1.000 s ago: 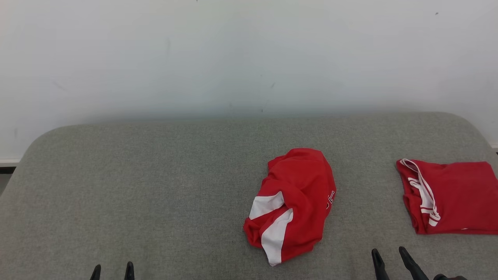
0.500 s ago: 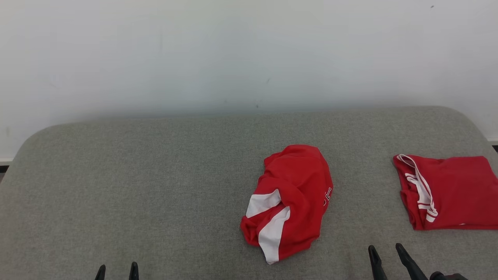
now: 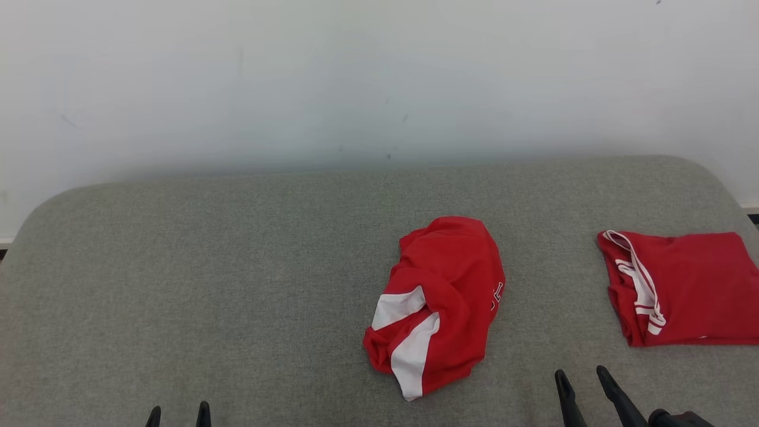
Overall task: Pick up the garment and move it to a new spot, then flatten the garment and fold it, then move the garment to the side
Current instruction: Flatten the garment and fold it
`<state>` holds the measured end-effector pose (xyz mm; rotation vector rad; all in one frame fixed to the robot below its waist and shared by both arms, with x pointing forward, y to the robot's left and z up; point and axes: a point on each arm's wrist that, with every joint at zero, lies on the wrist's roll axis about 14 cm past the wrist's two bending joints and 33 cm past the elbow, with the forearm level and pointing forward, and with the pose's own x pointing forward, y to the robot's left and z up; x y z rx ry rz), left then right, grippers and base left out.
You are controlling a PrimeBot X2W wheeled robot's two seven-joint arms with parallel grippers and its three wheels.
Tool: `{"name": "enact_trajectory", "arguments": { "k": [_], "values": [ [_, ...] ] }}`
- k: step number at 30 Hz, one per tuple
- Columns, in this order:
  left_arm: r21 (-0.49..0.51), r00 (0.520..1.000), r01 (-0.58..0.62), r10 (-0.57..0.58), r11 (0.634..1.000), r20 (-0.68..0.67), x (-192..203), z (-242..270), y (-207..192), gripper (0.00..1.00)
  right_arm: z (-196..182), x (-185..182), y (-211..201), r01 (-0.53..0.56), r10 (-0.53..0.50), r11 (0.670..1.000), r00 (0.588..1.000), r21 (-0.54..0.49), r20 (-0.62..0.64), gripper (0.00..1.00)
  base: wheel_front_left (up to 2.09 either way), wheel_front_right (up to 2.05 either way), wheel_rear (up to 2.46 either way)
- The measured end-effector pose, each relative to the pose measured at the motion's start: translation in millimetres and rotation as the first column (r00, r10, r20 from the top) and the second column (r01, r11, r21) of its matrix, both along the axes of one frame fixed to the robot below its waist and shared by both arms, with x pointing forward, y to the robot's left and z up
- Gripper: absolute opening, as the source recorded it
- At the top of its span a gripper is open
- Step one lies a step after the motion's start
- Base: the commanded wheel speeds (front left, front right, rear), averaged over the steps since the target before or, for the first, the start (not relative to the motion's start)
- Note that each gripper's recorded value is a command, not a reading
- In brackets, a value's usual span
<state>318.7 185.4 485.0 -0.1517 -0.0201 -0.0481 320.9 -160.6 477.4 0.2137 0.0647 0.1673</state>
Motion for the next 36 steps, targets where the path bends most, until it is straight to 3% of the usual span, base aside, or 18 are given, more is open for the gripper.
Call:
{"name": "enact_trajectory", "arguments": {
  "k": [7,11,15,21,29,34,35,36],
  "values": [
    [-0.048,1.000,0.023,-0.023,0.999,0.007,12.9,2.0,-9.2,1.00,0.9,-1.1,-2.2,0.010,-0.010,1.000,1.000,0.002,0.002,1.00,0.00,0.00,0.00],
    [-0.117,0.990,0.131,-0.137,0.984,-0.044,32.2,-7.8,-44.3,1.00,2.6,-2.3,-5.9,0.024,-0.024,1.000,1.000,0.003,0.006,1.00,0.00,0.00,0.00],
    [-0.129,0.935,0.304,-0.322,0.944,-0.149,57.3,-15.7,-89.9,1.00,1.5,-6.0,-13.8,0.051,-0.051,0.999,0.999,0.002,-0.002,1.00,0.00,0.00,0.00],
    [-0.207,0.835,0.462,-0.502,0.862,-0.227,78.6,-17.5,-154.0,1.00,-0.2,-13.4,-27.2,0.103,-0.103,0.995,0.995,0.003,-0.011,1.00,0.00,0.00,0.00],
    [-0.235,0.739,0.514,-0.565,0.825,-0.367,96.8,-48.0,-185.9,1.00,-3.4,-25.4,-52.1,0.198,-0.198,0.980,0.980,-0.002,-0.024,1.00,0.00,0.00,0.00],
    [-0.243,0.705,0.529,-0.580,0.813,-0.408,102.1,-62.3,-200.8,1.00,-9.7,-34.0,-62.5,0.243,-0.243,0.970,0.969,-0.006,-0.046,1.00,0.00,0.00,0.00],
    [-0.239,0.702,0.527,-0.577,0.815,-0.418,103.7,-65.0,-201.9,0.94,-10.4,-35.1,-64.1,0.250,-0.250,0.968,0.967,-0.007,-0.049,1.00,0.00,0.00,0.00],
    [-0.231,0.703,0.525,-0.570,0.820,-0.426,105.8,-67.1,-202.6,0.41,-10.6,-36.0,-65.8,0.256,-0.257,0.967,0.965,-0.008,-0.049,1.00,0.00,0.00,0.00]
  ]
}}
